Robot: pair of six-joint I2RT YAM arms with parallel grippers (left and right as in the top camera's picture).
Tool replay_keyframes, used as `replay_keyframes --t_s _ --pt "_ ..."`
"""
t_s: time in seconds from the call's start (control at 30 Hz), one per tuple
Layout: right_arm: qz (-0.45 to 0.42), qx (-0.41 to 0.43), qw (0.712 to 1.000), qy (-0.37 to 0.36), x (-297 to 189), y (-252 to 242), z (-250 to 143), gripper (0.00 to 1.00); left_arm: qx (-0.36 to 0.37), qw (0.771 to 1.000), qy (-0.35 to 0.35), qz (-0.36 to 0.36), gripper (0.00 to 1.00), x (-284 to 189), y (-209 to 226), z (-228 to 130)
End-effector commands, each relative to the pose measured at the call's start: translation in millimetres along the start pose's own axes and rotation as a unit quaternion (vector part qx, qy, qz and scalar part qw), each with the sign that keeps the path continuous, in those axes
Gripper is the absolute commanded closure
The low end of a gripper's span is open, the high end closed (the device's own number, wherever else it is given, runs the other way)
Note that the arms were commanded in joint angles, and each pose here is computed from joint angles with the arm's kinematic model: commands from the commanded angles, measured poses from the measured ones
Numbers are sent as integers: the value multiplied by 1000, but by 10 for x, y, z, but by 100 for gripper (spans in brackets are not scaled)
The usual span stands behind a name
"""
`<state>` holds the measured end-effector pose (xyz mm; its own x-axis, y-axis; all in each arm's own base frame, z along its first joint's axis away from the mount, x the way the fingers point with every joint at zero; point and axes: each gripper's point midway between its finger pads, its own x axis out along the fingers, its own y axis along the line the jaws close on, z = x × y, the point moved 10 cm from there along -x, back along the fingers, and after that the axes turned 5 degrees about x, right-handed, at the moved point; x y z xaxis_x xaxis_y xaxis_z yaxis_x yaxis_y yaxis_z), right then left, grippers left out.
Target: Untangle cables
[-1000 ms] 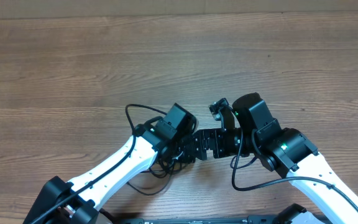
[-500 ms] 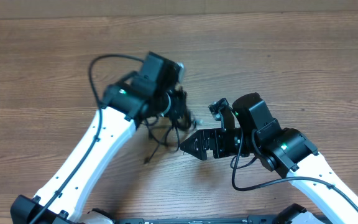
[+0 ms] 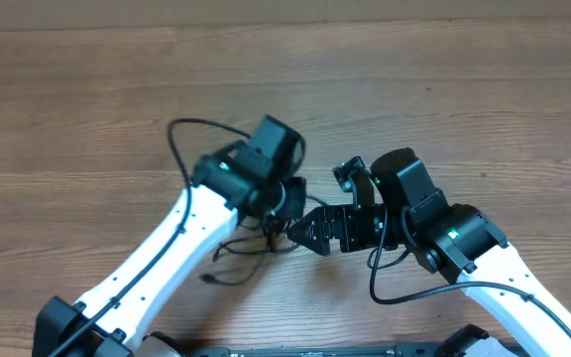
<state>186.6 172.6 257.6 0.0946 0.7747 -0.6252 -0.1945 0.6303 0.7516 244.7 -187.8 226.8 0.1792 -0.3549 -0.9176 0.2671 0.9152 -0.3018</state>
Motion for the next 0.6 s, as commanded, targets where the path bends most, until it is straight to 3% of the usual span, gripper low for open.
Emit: replay_keyframes --t_s 0.0,0.37,0.57 --pt "7 -11 1000 -11 -52 51 2 0 5 1000 13 5 96 117 -13 -109" --pt "7 -11 1000 -11 -52 51 2 0 4 999 29 -14 96 118 -38 -145" --pt "7 -11 1000 -11 -52 51 2 0 1 999 39 10 96 117 8 -186"
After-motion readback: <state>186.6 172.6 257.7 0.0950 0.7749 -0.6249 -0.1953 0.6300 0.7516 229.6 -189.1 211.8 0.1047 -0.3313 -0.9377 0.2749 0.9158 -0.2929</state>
